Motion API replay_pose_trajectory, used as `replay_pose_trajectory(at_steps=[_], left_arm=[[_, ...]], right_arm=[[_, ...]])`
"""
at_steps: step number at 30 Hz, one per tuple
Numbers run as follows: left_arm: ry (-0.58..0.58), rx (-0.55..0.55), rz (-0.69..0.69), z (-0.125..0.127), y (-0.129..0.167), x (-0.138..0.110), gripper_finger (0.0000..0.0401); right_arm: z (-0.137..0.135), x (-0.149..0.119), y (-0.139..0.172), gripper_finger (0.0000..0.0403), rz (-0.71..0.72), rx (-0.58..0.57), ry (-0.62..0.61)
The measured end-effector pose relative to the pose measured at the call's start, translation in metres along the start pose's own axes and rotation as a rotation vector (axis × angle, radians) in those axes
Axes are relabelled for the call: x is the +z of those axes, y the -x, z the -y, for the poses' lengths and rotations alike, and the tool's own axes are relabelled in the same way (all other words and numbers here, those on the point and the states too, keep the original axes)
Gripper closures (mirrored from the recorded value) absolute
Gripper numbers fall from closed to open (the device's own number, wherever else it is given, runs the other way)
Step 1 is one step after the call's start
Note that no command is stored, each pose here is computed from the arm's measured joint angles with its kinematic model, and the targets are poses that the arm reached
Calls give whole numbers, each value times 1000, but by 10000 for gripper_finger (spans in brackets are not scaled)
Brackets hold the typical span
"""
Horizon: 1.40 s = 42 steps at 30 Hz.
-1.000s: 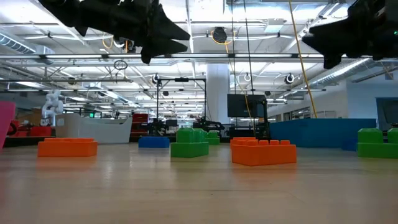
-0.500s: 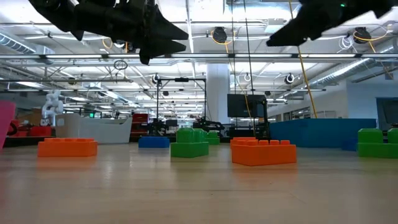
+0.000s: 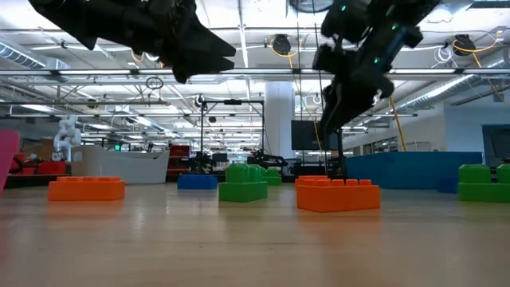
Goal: Sort & place blocks by color
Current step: Put the orange game piece into the blue bin
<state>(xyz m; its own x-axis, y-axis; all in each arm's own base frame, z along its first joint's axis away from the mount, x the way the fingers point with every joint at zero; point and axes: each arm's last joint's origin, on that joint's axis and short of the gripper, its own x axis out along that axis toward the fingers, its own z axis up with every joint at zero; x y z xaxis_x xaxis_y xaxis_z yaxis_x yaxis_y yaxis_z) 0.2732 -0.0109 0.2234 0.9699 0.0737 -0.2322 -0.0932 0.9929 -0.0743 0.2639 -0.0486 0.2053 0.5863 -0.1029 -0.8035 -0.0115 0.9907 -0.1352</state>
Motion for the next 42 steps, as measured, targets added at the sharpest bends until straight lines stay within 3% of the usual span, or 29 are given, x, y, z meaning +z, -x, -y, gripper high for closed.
replay_pose_trajectory(at_steps=[7, 14, 27, 37, 42], left_arm=[[3, 22, -4, -4, 0, 0, 215], [18, 22, -39, -4, 0, -4, 215], [31, 25, -45, -4, 0, -4, 215], [34, 26, -55, -4, 0, -5, 215], [41, 26, -59, -4, 0, -5, 215]], right_arm=[[11, 10, -34, 202, -73, 28, 65], [21, 3, -58, 199, -209, 61, 118], [28, 3, -66, 121, -186, 56, 139], [26, -7, -91, 133, -235, 93, 113], [25, -9, -88, 173, -266, 91, 52]])
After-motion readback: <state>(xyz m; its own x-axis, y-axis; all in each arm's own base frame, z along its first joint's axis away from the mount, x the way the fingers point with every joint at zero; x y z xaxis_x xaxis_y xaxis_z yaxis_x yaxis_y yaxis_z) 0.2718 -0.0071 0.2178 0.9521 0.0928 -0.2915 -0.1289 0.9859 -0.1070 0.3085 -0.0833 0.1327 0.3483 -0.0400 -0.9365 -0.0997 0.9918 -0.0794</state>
